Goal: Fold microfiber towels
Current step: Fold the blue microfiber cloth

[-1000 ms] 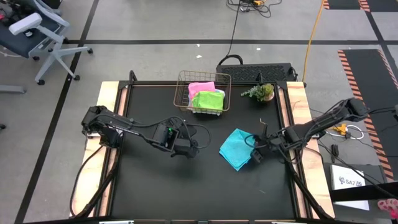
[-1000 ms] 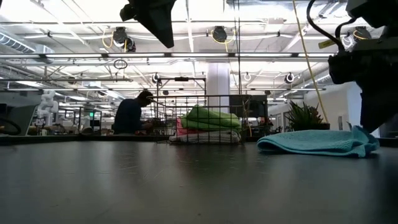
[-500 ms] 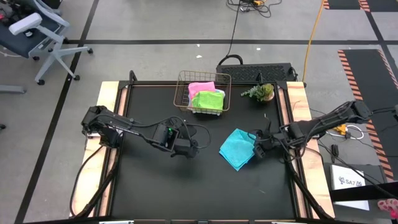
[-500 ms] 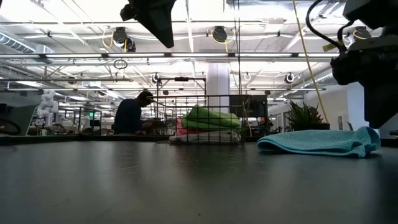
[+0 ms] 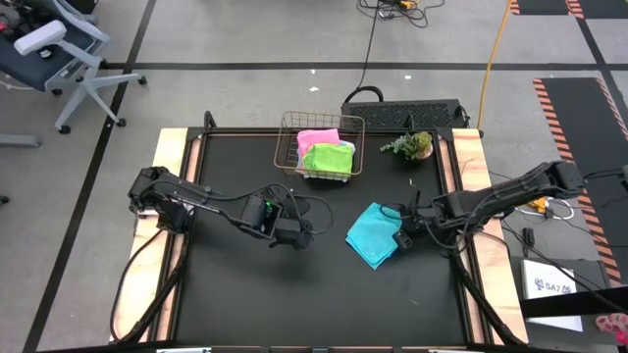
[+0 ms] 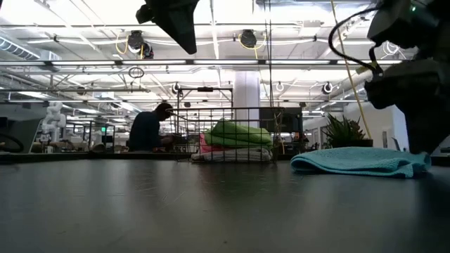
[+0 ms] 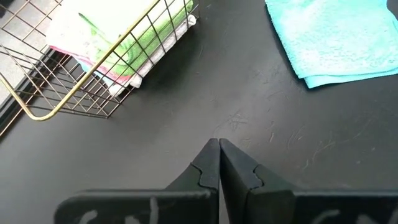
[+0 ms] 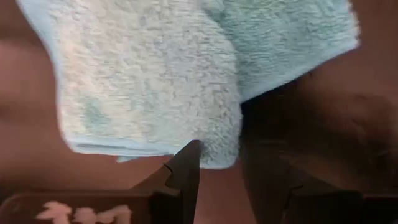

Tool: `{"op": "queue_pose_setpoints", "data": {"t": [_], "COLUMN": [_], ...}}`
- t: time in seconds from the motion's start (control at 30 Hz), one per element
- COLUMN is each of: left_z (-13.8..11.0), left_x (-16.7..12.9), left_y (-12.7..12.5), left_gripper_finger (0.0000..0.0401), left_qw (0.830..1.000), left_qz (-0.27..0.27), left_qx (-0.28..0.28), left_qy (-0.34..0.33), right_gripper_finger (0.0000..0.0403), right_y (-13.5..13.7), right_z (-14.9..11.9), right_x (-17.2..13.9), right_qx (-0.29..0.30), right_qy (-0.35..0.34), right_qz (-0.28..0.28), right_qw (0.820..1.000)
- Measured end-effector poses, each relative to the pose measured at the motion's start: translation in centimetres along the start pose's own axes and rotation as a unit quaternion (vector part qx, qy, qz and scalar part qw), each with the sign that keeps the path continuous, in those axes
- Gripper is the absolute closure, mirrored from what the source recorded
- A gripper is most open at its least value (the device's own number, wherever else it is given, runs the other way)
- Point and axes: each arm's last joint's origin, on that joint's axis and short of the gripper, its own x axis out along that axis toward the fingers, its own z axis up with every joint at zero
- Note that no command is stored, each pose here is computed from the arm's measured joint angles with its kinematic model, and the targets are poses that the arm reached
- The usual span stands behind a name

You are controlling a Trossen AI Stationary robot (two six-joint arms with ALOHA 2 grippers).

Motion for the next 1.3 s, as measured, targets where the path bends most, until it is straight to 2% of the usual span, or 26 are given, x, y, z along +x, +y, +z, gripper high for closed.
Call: {"op": "queue_pose_setpoints", "data": {"t": [0.23, 0.33, 0.43, 0.5, 0.6, 0.83, 0.93, 1.13, 1.3], "left_z": [0.0, 0.0, 0.0, 0.0, 0.0, 0.2, 0.3, 0.4, 0.7], "left_x": [0.0, 0.0, 0.0, 0.0, 0.0, 0.2, 0.2, 0.2, 0.2], "left_y": [0.0, 0.0, 0.0, 0.0, 0.0, 0.2, 0.2, 0.2, -0.1], "left_gripper_finger": [0.0398, 0.0391, 0.0388, 0.0391, 0.0398, 0.039, 0.0398, 0.0388, 0.0398], "left_qw": [1.0, 1.0, 1.0, 1.0, 1.0, 1.0, 1.0, 1.0, 1.0], "left_qz": [0.0, 0.001, 0.001, 0.0, 0.0, 0.0, 0.001, -0.001, -0.014], "left_qx": [0.004, 0.006, 0.004, 0.004, 0.005, 0.0, -0.002, -0.004, -0.009], "left_qy": [0.0, 0.0, -0.001, -0.001, -0.001, -0.003, -0.003, -0.005, -0.019], "right_gripper_finger": [0.0305, 0.0333, 0.0384, 0.0396, 0.0397, 0.0401, 0.0401, 0.0399, 0.0372], "right_y": [-0.1, 0.1, 0.4, 1.0, 1.5, 0.7, 0.2, -0.3, -0.2], "right_z": [0.5, 0.7, 0.9, 1.1, 1.5, 3.1, 3.8, 5.2, 5.9], "right_x": [0.4, 0.4, 0.0, -0.6, -1.6, -3.8, -3.8, -3.6, -3.6], "right_qx": [0.009, 0.006, -0.003, -0.017, -0.031, -0.073, -0.083, -0.118, -0.133], "right_qy": [-0.003, -0.01, -0.013, -0.019, -0.021, -0.054, -0.057, -0.068, -0.085], "right_qz": [-0.012, 0.001, 0.008, 0.018, 0.005, -0.091, -0.099, -0.107, -0.099], "right_qw": [1.0, 1.0, 1.0, 0.999, 0.999, 0.992, 0.99, 0.985, 0.982]}}
